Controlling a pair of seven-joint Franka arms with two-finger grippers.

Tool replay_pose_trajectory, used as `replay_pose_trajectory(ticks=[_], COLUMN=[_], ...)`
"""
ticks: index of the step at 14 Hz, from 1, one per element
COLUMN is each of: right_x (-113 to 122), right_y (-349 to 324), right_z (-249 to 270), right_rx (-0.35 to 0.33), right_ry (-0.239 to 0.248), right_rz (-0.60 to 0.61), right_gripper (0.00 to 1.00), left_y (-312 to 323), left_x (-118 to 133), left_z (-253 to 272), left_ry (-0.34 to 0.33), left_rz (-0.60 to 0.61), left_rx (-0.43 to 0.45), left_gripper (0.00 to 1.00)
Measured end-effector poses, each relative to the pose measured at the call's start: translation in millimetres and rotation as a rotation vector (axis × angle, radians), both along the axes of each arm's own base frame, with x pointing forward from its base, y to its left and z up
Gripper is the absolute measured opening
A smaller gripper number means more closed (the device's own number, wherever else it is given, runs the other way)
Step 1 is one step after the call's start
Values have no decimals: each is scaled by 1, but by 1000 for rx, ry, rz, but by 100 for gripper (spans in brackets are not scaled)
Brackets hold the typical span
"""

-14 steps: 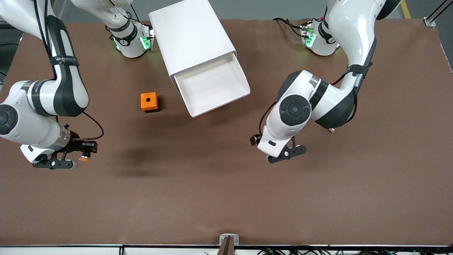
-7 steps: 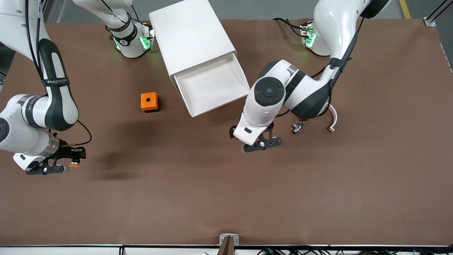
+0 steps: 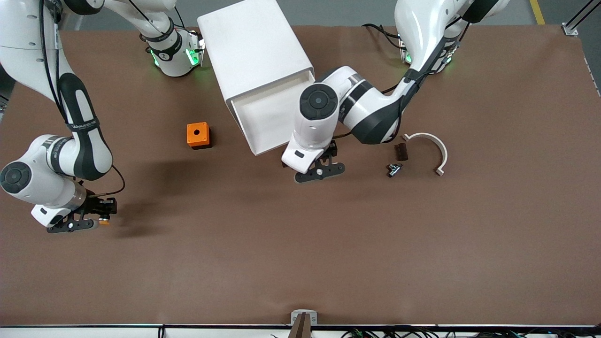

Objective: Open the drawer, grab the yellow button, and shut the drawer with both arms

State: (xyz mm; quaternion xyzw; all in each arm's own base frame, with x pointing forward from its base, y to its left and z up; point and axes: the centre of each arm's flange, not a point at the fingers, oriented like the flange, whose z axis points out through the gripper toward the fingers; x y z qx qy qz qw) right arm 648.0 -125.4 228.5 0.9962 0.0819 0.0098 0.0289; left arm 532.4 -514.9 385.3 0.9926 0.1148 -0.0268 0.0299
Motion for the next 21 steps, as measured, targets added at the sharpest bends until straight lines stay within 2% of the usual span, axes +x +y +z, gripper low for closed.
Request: replay_pose_trajectory(ticks=[9, 12, 16, 21], right_x=[-2, -2, -2, -2], right_y=[-8, -7, -6, -7], right_z=[-28, -28, -31, -32], right_rx=[-1, 36, 47, 61], right_ry=[-1, -14, -16, -19], right_rz=[20, -19, -31, -48], right_gripper=[41, 41, 41, 41], left_y=[-44, -56, -69, -73], left_x=[-51, -68, -88, -95], left_z=[-11, -17, -23, -24], left_ry=[20, 34, 81, 150], left_rz=[-19, -37, -48, -22], left_rx=[19, 25, 9, -33], left_gripper=[100, 100, 100, 100])
